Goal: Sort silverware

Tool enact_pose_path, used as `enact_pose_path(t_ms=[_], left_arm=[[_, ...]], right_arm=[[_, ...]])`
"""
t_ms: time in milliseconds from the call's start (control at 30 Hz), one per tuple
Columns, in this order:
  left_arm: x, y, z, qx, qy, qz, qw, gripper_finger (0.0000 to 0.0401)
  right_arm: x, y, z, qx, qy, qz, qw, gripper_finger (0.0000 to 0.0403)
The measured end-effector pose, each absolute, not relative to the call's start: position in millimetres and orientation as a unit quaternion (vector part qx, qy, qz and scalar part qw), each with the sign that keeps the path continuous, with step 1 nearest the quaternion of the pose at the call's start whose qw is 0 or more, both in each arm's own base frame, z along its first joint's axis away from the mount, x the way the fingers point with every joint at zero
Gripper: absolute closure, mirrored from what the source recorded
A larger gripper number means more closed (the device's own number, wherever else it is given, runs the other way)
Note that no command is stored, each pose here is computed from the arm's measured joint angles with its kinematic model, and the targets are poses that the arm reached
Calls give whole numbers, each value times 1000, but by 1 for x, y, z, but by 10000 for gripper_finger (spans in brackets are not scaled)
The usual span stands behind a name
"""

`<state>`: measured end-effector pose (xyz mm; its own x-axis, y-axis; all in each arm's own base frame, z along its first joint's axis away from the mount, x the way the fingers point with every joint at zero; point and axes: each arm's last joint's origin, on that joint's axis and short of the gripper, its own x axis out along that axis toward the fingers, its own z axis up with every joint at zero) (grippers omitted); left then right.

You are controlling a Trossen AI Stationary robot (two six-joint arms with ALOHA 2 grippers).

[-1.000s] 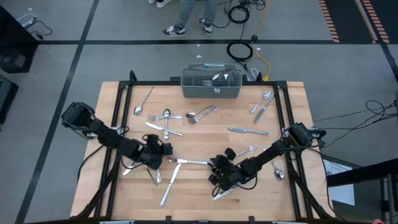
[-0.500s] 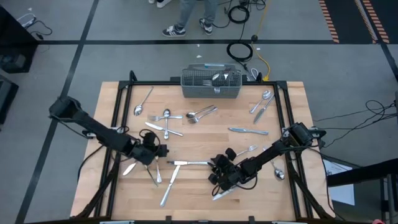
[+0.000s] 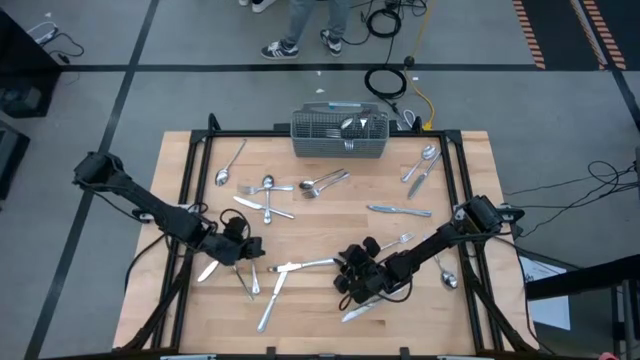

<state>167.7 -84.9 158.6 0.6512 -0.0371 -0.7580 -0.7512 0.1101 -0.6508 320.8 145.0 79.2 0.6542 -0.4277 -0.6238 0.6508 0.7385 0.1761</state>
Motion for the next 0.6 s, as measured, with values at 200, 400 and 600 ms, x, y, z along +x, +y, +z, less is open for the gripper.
enact_pose_path(t_ms=[200, 400, 600], left_arm=[[168, -85, 159, -628, 318, 269, 658, 286], [169, -87, 160, -636, 330, 258, 648, 286], [169, -87, 160, -644, 325, 262, 641, 286]], right_arm=[[321, 145, 79, 215, 277, -310, 884, 303], [321, 145, 79, 244, 265, -318, 877, 303], [324, 145, 78, 265, 247, -320, 875, 303]])
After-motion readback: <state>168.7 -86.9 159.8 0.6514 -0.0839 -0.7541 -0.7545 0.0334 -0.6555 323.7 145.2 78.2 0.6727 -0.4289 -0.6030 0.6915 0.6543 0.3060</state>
